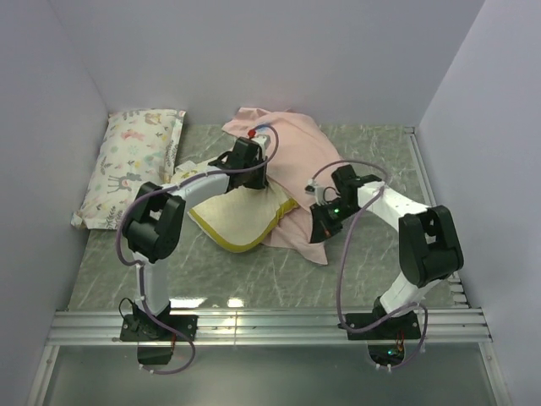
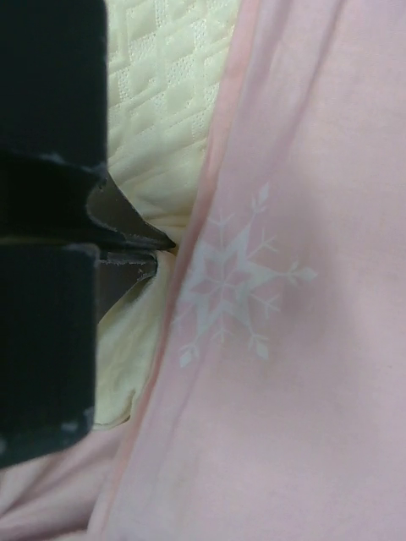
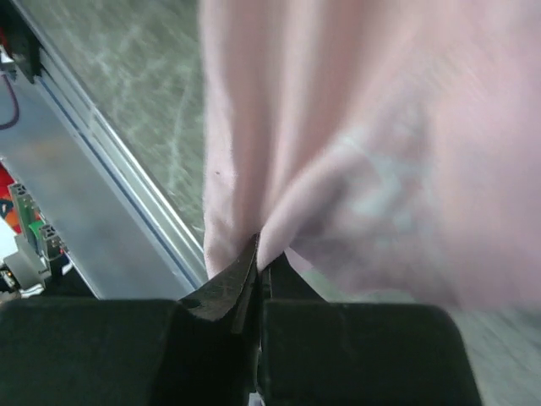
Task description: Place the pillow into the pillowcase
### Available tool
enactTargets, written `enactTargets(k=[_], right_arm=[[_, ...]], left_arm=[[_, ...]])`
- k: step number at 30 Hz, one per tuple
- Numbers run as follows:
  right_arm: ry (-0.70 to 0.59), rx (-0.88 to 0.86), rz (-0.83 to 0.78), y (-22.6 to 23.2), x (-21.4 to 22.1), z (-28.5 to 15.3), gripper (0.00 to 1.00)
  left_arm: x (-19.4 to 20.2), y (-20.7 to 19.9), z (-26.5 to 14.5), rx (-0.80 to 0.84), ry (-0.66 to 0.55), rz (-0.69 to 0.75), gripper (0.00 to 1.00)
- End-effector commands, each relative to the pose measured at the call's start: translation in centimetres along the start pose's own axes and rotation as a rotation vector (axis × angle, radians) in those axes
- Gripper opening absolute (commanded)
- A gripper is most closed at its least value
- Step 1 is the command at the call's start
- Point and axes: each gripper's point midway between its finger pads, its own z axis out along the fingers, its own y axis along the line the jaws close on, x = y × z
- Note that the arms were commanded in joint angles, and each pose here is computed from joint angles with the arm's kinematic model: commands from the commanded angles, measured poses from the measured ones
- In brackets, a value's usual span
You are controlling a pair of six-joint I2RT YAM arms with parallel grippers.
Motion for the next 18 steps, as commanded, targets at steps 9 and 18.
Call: enactTargets(k=[9,18], right_arm=[[-0.076,-0.24,-0.321,16.1,-4.3,0.4,0.0],[-0.033,-0.067,-0.164,7.6,-1.8,3.1,0.2]], left_arm=[[-13.1,-1.4,-7.6,0.102,-0.328,-0.217,0.0],[6.7,-2.0,-3.0,0.277,0.171,-0.25,0.01]])
